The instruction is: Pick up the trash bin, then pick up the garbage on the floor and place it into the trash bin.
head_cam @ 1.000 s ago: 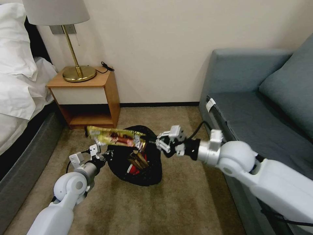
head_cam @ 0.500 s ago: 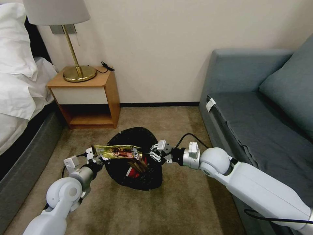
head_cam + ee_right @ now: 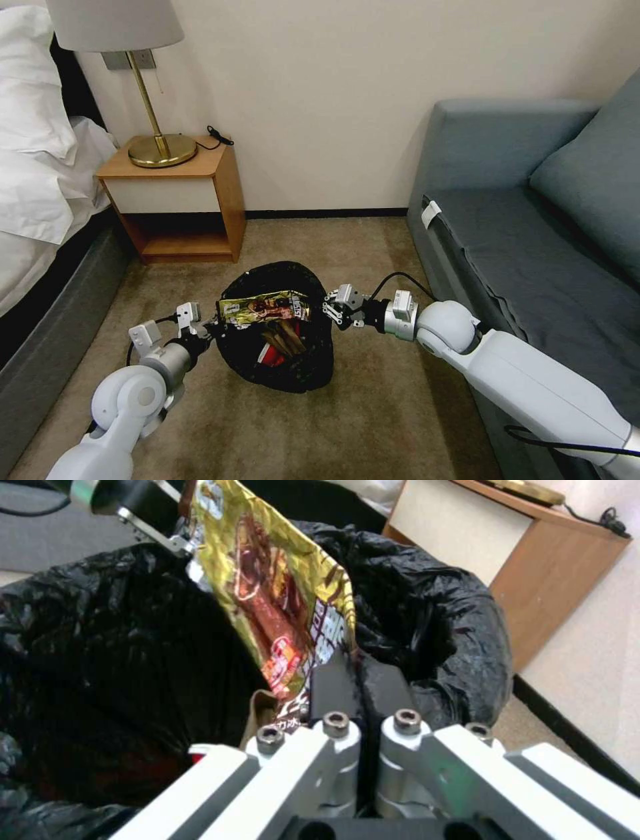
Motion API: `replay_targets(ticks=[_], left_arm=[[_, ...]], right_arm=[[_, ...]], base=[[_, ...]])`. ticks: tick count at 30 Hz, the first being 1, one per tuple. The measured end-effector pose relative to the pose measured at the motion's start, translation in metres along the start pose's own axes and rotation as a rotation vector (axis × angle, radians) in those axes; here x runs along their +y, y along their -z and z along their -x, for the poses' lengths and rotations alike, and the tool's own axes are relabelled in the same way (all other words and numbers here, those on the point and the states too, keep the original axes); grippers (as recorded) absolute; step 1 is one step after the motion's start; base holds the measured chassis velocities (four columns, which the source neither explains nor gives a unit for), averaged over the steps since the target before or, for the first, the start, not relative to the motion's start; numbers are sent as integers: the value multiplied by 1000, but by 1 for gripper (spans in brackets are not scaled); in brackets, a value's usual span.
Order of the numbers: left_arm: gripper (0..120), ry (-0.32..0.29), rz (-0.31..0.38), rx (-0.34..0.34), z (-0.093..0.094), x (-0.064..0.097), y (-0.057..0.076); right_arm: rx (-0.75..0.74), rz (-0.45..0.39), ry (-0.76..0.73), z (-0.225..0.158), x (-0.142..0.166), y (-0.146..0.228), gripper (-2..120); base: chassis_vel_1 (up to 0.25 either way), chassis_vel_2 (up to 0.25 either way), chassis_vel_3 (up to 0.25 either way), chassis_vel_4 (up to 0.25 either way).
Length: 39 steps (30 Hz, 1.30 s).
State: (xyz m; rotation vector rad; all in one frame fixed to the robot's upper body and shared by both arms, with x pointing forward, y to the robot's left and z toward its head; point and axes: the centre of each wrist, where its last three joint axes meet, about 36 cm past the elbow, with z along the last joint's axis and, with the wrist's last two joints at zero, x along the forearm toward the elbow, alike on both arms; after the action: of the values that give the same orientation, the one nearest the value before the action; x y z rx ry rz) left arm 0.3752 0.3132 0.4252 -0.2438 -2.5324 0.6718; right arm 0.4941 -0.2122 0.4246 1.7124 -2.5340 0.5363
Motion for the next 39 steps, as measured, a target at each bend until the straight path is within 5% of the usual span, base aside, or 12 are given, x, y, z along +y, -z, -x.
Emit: replay_targets(ticks=[19, 25, 31, 39], left_arm=[[3, 52, -7, -3, 1, 1, 0], [3, 134, -19, -38, -3, 13, 15], [3, 186, -22, -95, -7, 27, 30], [3, 230, -29, -132, -9, 36, 32]], right_arm=[[-34, -35, -20, -11, -2, 22, 70], [-91, -65, -172, -31, -29, 59, 95], [-74, -53, -306, -49, -48, 61, 98], [2, -8, -333, -48, -51, 29, 98]], base=[[0, 0, 0, 0], [0, 0, 0, 0], [0, 0, 0, 0], [0, 0, 0, 0]])
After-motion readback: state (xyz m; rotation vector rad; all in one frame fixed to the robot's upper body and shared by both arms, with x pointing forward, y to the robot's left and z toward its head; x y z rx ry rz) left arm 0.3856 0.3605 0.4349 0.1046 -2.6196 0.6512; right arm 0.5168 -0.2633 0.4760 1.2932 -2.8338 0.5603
